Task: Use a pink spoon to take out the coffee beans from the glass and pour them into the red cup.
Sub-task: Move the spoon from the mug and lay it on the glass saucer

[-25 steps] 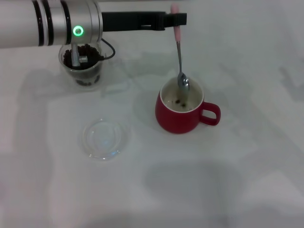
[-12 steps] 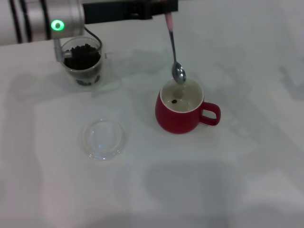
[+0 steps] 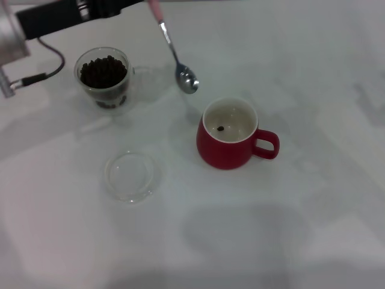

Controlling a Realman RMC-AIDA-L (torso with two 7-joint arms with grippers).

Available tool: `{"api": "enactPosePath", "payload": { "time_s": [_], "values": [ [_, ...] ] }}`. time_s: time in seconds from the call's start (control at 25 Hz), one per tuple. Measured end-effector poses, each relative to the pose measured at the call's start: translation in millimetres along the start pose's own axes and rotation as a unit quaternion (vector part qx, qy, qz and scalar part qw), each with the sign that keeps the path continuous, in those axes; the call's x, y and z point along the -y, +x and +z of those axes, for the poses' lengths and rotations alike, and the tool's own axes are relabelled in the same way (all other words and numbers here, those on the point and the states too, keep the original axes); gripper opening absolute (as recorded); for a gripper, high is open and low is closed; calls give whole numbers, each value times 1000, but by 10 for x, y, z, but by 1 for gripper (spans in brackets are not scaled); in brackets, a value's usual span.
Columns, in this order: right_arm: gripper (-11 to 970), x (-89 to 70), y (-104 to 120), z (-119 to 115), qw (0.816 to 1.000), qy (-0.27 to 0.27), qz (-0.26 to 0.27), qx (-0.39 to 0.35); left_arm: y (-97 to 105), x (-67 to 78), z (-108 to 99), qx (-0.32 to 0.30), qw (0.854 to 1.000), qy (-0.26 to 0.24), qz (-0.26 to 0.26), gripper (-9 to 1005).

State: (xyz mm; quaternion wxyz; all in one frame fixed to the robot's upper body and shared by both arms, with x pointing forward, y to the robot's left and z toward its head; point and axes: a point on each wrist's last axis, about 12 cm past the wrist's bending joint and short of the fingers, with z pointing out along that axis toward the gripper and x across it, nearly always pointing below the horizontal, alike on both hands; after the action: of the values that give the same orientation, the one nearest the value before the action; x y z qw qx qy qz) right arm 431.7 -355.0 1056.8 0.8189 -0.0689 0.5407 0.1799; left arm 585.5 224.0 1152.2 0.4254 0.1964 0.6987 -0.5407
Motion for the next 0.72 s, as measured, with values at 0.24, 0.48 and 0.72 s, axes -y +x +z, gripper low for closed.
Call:
{"api": "enactPosePath", "payload": {
  "time_s": [0.24,0.48,0.72],
  "values": [
    [736,-3,5,0,1000,1,1,-1,226,-51,-365,21,999,-26,-6,134],
    [736,-22,18,2,1000,2,3,-1,461,-53,-660,35,998,-44,-10,135],
    [736,-35,24,0,1000,2,5,-1,621,-60,-839,39,997,-68,-18,136]
  ]
}}
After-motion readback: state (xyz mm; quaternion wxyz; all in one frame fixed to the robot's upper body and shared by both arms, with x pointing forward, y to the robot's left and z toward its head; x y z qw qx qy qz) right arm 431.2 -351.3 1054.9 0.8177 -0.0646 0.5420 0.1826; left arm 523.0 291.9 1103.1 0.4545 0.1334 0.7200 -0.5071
